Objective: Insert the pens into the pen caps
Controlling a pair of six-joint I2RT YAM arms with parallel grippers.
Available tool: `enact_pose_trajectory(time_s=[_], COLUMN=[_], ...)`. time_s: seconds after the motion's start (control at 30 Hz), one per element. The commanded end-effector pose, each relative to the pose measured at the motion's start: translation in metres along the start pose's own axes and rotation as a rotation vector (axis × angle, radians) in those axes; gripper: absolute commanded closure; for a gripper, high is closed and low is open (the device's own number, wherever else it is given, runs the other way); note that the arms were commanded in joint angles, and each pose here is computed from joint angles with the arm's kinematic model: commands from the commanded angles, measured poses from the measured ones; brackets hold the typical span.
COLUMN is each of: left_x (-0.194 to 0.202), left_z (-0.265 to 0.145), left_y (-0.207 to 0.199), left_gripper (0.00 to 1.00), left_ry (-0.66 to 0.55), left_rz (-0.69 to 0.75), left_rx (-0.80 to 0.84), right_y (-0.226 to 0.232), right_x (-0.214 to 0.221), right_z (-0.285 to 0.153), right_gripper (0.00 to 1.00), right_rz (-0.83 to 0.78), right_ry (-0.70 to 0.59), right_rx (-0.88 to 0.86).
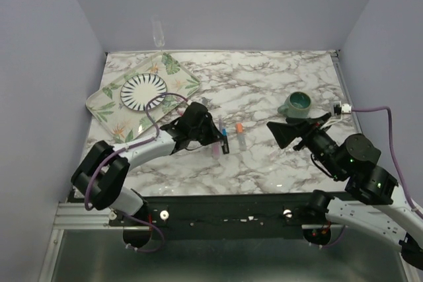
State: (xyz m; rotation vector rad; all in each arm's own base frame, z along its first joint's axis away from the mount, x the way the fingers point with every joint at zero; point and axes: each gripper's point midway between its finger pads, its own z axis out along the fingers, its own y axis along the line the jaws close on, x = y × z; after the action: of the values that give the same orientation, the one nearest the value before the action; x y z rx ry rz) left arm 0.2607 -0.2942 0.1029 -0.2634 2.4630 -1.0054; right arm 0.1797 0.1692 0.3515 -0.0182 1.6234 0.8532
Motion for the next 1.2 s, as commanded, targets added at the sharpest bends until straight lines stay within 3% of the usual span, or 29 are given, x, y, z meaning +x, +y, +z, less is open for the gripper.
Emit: enact_pose_trajectory(time_s=[0.0,0.17,0.33,0.6,0.83,1.03,1.13,1.17], left_x=[0.012,0.011,0.027,0.050,0.046,0.038,0.025,0.009], left_z=[0.025,0.038,0.053,0.068,0.055,0.036,0.016,0.012], left_y=[-0.014,-0.020,-0.021,-0.006,-0.009,-0.021,-0.032,-0.028], left_gripper=[1.00,0.96,0.91,0.90,0.62,0.45,0.43,0.43], left_ry=[0.021,0.019,0.091,0.151,0.127,0.093,0.039,-0.034], left_rz=[-0.041,-0.074,-0.085,-0.130,-0.094,-0.074,-0.046,-0.031], left_rx=[-0.017,-0.030,-0.061,-0.132,-0.187,-0.170,-0.157,-0.185], right_y=[-0.008,-0.014,-0.015,-0.016,-0.025,-0.033,-0.034,-0.033], right_x=[-0.002,-0.005,-0.008,-0.012,-0.013,-0.006,0.001,0.001], right_z=[-0.007,-0.013,-0.016,-0.020,-0.027,-0.028,-0.027,-0.026], right_gripper=[0.02,0.02,0.02,0.02,0.02,0.03,0.03,0.03], right_rz=[0.013,0.019,0.018,0.025,0.051,0.091,0.100,0.105], right_ry=[-0.003,-0.014,-0.024,-0.032,-0.038,-0.015,0.001,0.002], right_rx=[0.038,0.058,0.061,0.063,0.105,0.147,0.153,0.152])
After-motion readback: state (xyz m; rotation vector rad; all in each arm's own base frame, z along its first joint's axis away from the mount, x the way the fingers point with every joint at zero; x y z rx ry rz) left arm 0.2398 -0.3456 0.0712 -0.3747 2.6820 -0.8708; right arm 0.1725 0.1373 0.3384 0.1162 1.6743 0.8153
